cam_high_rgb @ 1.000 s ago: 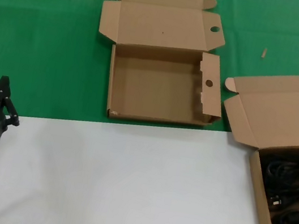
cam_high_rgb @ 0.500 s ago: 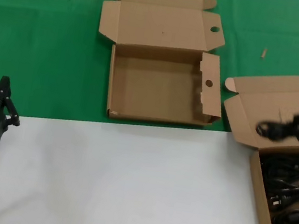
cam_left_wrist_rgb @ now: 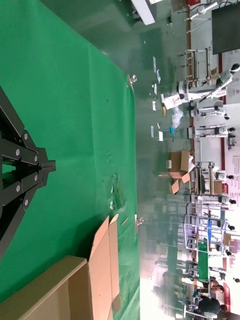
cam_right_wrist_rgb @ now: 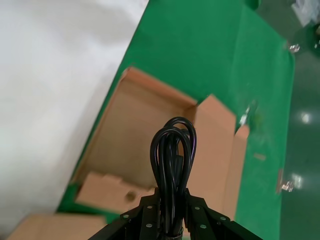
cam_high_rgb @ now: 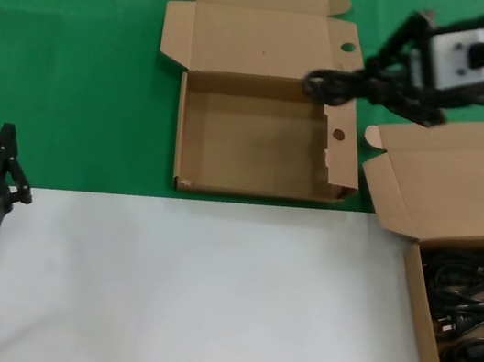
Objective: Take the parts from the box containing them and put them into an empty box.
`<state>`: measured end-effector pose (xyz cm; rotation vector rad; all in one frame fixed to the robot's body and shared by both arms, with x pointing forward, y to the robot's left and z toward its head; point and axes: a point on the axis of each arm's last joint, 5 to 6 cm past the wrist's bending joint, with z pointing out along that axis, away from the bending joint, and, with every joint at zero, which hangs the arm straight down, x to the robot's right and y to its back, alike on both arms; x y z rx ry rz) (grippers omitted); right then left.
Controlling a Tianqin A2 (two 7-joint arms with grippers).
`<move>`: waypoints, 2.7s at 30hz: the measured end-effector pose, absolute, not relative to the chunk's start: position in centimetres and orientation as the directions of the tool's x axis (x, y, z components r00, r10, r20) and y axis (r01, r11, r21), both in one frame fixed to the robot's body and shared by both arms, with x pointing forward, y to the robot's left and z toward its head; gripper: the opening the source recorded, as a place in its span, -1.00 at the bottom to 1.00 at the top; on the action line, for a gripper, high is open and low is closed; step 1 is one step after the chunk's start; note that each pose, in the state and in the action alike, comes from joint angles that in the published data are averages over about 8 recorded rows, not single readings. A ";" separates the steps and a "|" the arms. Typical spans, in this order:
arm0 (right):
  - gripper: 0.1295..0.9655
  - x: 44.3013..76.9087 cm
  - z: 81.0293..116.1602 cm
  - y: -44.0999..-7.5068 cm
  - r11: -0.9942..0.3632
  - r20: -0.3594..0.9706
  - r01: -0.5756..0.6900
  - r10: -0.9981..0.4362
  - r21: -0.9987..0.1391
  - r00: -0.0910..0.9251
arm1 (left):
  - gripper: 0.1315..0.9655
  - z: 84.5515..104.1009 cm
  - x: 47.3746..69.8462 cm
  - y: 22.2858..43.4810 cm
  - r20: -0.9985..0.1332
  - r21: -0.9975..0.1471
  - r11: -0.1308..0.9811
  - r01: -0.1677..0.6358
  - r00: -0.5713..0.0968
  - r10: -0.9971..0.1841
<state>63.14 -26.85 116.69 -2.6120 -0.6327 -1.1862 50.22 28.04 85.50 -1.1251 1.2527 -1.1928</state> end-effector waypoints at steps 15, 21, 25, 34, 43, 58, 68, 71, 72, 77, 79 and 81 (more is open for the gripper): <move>-0.80 69.6 111.5 -19.4 -0.847 0.760 0.530 0.326 -0.029 0.562 | -0.98 85.5 50.2 28.0 -0.071 -0.997 0.070 0.022 -0.035 -0.997; -0.80 71.6 108.7 -17.9 -0.858 0.760 0.511 0.293 -0.059 0.580 | -0.98 85.5 50.2 28.0 -0.071 -0.997 0.070 0.022 -0.035 -0.997; -0.80 72.5 107.3 -17.2 -0.874 0.755 0.475 0.242 -0.104 0.610 | -0.98 85.5 50.2 28.0 -0.071 -0.997 0.070 0.022 -0.035 -0.997; -0.74 73.2 105.7 -16.8 -0.898 0.727 0.397 0.143 -0.190 0.672 | -0.98 85.5 50.2 28.0 -0.071 -0.997 0.070 0.022 -0.035 -0.997; -0.53 72.7 105.7 -16.8 -0.887 0.729 0.376 0.068 -0.269 0.681 | -0.98 85.5 50.2 28.0 -0.071 -0.997 0.070 0.022 -0.035 -0.997; 0.12 65.2 106.7 -18.3 -0.676 0.751 0.446 -0.249 -0.587 0.611 | -0.98 85.5 50.2 28.0 -0.071 -0.997 0.070 0.022 -0.035 -0.997; 0.57 62.6 105.5 -18.8 -0.567 0.723 0.470 -0.389 -0.676 0.571 | -0.97 85.5 50.2 28.0 -0.071 -0.997 0.070 0.022 -0.035 -0.997; 0.60 62.5 105.4 -18.8 -0.567 0.723 0.470 -0.390 -0.677 0.571 | -0.97 85.5 50.2 28.0 -0.071 -0.997 0.070 0.022 -0.035 -0.997; 0.64 62.5 105.4 -18.8 -0.566 0.722 0.469 -0.391 -0.678 0.571 | -0.96 85.5 50.2 28.0 -0.071 -0.997 0.070 0.022 -0.035 -0.997; 0.82 62.4 104.9 -18.9 -0.551 0.710 0.465 -0.412 -0.693 0.570 | -0.89 85.5 50.2 28.0 -0.071 -0.997 0.070 0.022 -0.035 -0.997; 0.86 62.3 104.5 -19.0 -0.540 0.701 0.461 -0.429 -0.704 0.569 | -0.85 85.5 50.2 28.0 -0.071 -0.997 0.070 0.022 -0.035 -0.997; 0.89 62.2 104.1 -19.1 -0.528 0.691 0.456 -0.447 -0.716 0.568 | -0.81 85.5 50.2 28.0 -0.071 -0.997 0.070 0.022 -0.035 -0.997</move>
